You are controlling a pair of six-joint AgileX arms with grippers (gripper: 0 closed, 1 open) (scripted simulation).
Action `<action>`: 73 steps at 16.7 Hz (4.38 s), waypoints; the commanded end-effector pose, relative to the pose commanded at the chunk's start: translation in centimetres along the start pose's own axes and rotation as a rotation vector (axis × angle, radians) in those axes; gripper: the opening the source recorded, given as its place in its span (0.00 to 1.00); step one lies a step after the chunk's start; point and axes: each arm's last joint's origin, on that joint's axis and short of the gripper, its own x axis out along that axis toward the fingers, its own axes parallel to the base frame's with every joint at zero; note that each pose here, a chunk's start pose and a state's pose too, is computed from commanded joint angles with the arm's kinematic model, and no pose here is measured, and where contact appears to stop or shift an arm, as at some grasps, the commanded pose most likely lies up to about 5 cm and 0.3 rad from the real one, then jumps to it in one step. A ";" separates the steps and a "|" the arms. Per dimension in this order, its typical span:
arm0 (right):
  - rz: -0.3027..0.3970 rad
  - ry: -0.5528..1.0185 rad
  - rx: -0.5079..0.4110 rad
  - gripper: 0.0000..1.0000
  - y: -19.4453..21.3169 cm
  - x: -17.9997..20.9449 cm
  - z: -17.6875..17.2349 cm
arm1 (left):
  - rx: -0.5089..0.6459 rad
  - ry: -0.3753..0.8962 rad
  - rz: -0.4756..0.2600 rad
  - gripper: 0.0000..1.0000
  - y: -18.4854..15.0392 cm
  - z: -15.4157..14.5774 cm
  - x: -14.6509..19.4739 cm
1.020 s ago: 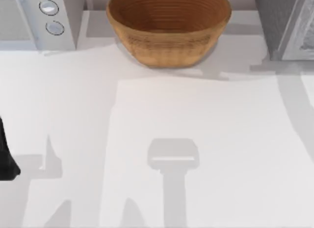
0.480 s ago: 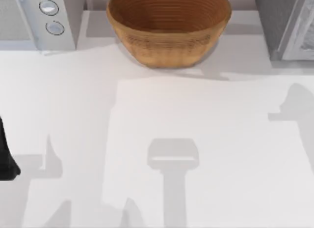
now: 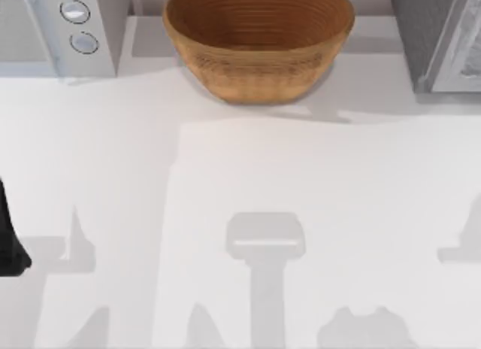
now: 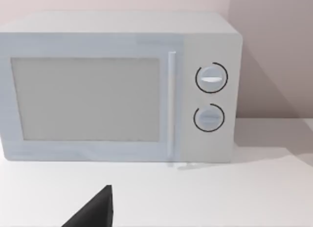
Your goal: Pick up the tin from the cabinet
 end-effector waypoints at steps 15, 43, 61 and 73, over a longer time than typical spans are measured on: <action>-0.004 -0.175 -0.001 0.00 -1.1 0.0 0.7 | 0.000 0.000 0.000 1.00 0.0 0.0 0.0; 0.782 -0.041 -0.004 0.00 -15.8 17.8 -13.5 | 0.000 0.000 0.000 1.00 0.0 0.0 0.0; 0.769 -0.050 -0.019 0.23 -14.4 19.5 -14.2 | 0.000 0.000 0.000 1.00 0.0 0.0 0.0; 0.769 -0.050 -0.019 1.00 -14.4 19.5 -14.2 | 0.000 0.000 0.000 1.00 0.0 0.0 0.0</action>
